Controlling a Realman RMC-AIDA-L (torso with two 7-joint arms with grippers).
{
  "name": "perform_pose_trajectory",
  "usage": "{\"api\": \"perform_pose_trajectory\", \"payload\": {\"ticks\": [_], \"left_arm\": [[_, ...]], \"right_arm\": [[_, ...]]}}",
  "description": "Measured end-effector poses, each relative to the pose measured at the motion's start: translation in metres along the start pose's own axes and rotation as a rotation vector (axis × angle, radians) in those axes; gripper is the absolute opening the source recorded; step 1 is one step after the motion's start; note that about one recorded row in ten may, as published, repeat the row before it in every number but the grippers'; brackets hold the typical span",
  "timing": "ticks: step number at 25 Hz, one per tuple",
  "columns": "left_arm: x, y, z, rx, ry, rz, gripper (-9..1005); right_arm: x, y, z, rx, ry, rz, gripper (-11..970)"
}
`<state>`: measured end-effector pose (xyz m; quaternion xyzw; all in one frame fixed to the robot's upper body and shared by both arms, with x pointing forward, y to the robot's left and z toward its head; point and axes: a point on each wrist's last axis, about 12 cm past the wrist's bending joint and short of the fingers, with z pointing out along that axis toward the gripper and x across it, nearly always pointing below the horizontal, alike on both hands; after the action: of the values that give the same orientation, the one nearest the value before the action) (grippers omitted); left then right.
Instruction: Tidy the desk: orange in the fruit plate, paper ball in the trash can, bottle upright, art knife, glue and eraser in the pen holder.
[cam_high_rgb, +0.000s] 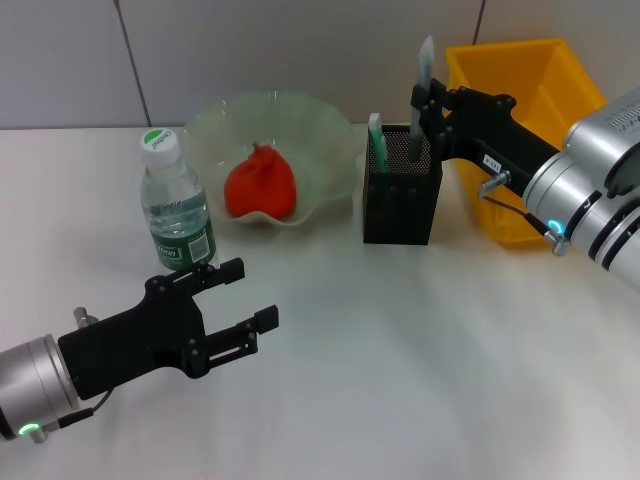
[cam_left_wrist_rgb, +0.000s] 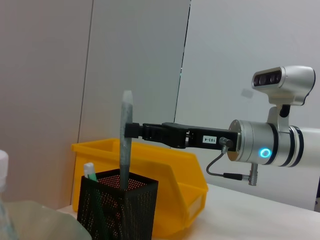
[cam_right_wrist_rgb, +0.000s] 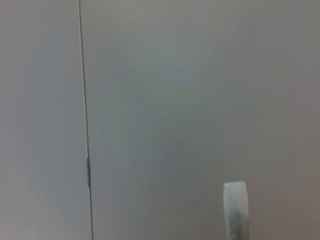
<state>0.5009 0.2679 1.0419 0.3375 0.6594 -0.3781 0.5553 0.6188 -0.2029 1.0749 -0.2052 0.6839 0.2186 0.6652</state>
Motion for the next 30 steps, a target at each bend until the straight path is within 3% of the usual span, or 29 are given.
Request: {"api": "perform_pose_trajectory", "payload": {"ticks": [18, 30], "left_arm": [[-0.0003, 0.0004, -0.0027, -0.004, -0.002, 0.004, 759], [-0.0003, 0.0003, -0.0027, -0.003, -0.001, 0.004, 766]], "right_arm": [[-0.0003, 0.0007, 0.0005, -0.007, 0.001, 0.027, 189], [-0.0008, -0.0006, -0.0011, -0.003, -0.007, 0.060, 680]]}}
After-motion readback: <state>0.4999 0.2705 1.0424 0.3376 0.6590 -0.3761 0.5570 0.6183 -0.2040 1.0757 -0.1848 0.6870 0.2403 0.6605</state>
